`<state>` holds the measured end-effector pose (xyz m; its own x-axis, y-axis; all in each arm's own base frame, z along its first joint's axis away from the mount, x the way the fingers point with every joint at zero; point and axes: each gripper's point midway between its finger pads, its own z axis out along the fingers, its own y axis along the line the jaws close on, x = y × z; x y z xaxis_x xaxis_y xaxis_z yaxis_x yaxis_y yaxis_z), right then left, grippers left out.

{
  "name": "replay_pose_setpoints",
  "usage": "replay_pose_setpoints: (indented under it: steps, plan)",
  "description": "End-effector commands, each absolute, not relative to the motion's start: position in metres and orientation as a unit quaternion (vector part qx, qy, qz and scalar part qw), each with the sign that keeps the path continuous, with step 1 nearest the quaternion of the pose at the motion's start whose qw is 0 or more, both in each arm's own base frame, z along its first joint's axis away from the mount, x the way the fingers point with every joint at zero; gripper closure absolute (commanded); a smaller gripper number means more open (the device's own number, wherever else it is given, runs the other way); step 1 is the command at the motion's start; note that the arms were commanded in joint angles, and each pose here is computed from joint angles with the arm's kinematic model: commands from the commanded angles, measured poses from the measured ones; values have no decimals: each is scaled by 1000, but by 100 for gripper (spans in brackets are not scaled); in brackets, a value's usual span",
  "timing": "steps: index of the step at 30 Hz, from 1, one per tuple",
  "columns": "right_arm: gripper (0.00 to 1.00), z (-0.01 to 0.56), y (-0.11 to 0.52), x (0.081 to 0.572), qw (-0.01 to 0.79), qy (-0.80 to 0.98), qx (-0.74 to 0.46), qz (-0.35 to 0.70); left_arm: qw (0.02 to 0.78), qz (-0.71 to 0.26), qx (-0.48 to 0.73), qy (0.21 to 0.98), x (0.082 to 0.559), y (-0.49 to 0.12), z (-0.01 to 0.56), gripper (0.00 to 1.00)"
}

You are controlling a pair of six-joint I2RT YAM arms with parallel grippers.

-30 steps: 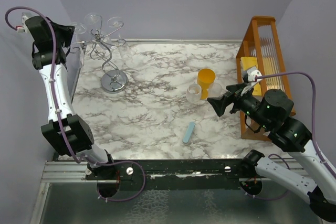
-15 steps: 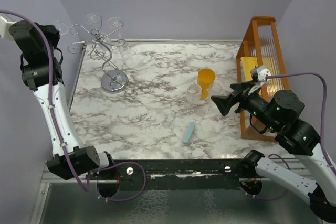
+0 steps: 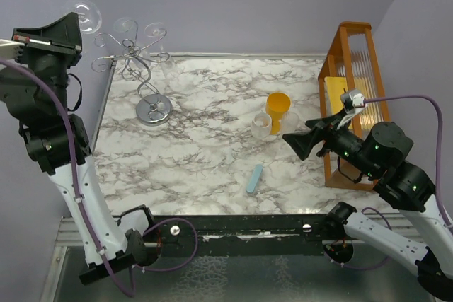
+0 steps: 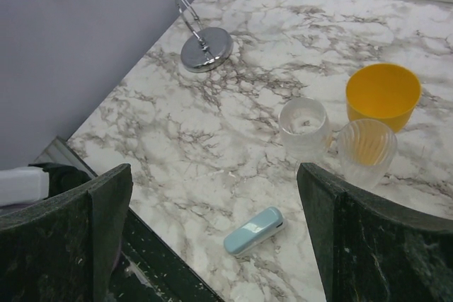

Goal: Take the wine glass off the wine glass rack

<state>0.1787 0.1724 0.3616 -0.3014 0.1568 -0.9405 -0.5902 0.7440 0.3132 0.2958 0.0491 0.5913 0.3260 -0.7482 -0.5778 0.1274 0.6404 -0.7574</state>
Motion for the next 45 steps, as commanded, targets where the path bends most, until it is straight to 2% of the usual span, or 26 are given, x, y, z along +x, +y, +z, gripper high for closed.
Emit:
replay_pose_setpoints:
  steps: [1, 9, 16, 22, 28, 31, 45]
  plan:
    - [0, 374, 184, 165, 562, 719, -156, 378, 758, -425, -170, 465, 250, -22, 631, 100]
    - [0, 390, 190, 184, 590, 700, -119, 385, 657, -572, -90, 483, 231, -86, 629, 100]
    - [0, 384, 223, 183, 537, 695, -101, 467, 522, -736, -66, 426, 207, -122, 607, 100]
    - [0, 384, 248, 183, 501, 681, -99, 524, 413, -832, -31, 370, 177, -138, 594, 100]
    - [1, 407, 268, 170, 478, 621, -111, 611, 359, -874, -31, 328, 155, -136, 579, 100]
    - [0, 424, 271, 167, 483, 586, -111, 641, 347, -876, -35, 334, 151, -139, 572, 100]
    - [2, 472, 289, 176, 495, 491, -117, 707, 306, -895, -35, 324, 127, -139, 562, 100]
